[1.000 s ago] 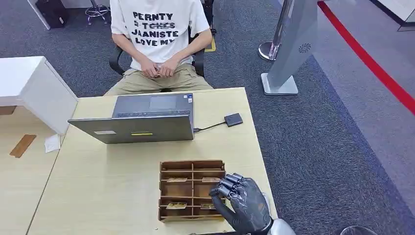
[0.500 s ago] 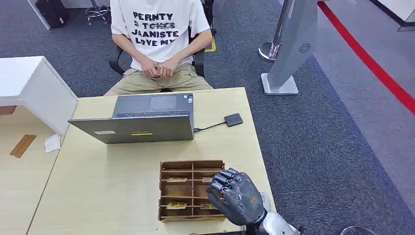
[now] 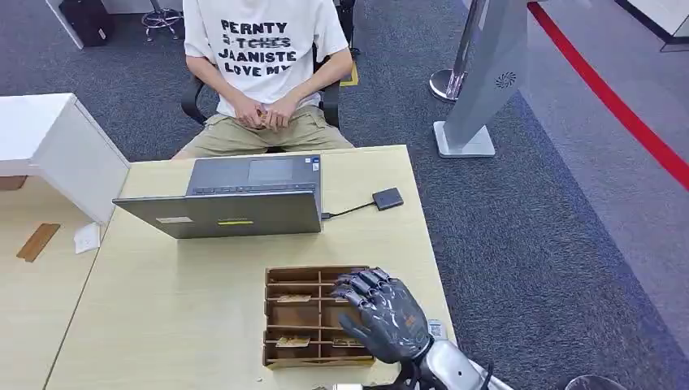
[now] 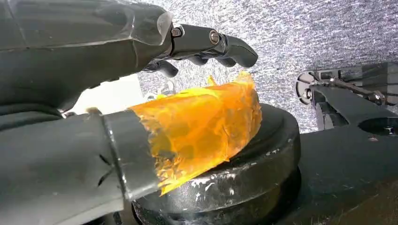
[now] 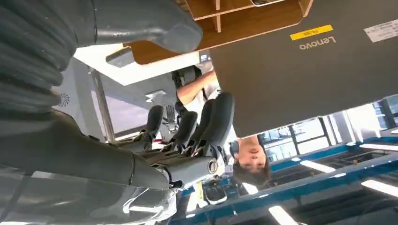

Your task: Pass the card to the sensor for recognition and then transmit it.

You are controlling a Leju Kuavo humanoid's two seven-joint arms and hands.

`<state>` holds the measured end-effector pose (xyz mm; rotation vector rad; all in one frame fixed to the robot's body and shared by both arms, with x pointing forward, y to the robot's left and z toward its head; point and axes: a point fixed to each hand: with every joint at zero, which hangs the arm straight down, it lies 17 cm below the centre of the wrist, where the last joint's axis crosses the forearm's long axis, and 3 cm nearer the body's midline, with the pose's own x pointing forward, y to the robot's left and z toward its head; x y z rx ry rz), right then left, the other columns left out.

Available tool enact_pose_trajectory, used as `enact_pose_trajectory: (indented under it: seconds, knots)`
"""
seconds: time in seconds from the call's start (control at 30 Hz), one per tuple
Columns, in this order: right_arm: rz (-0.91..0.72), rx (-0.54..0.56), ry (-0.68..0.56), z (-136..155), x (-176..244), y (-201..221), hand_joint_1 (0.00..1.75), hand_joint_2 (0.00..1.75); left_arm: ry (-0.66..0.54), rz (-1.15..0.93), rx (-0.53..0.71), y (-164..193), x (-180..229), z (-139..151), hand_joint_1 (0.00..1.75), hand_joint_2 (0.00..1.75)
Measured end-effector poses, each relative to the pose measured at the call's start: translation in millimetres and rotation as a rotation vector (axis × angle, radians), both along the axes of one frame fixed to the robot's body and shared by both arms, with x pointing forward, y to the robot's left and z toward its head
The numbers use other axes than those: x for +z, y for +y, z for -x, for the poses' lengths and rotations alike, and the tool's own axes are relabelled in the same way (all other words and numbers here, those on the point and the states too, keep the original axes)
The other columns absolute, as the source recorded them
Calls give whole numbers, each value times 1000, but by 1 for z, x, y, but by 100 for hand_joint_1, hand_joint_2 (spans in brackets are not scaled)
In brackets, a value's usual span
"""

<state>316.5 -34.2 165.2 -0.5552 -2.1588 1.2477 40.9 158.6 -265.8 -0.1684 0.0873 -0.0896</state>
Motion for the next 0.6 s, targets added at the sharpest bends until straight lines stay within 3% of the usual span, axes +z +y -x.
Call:
enact_pose_trajectory:
  seconds: [0.1, 0.2, 0.23, 0.3, 0.47, 0.6]
  knots:
    - [7, -7, 7, -4, -3, 1, 73, 175, 0, 0, -2, 0, 0, 0, 0, 0]
    - [13, -12, 16, -8, -7, 3, 84, 175, 0, -1, -4, 0, 0, 0, 0, 0]
    - [16, -13, 18, -9, -8, 3, 79, 175, 0, -1, -5, 0, 0, 0, 0, 0]
    - [23, -17, 25, -11, -11, 3, 84, 175, 0, -1, -5, 0, 0, 0, 0, 0]
    - [38, -26, 39, -15, -16, 4, 70, 175, 0, -1, -7, 0, 0, 0, 0, 0]
    - [57, -35, 49, -18, -22, 4, 73, 175, 1, -1, -6, 0, 0, 0, 0, 0]
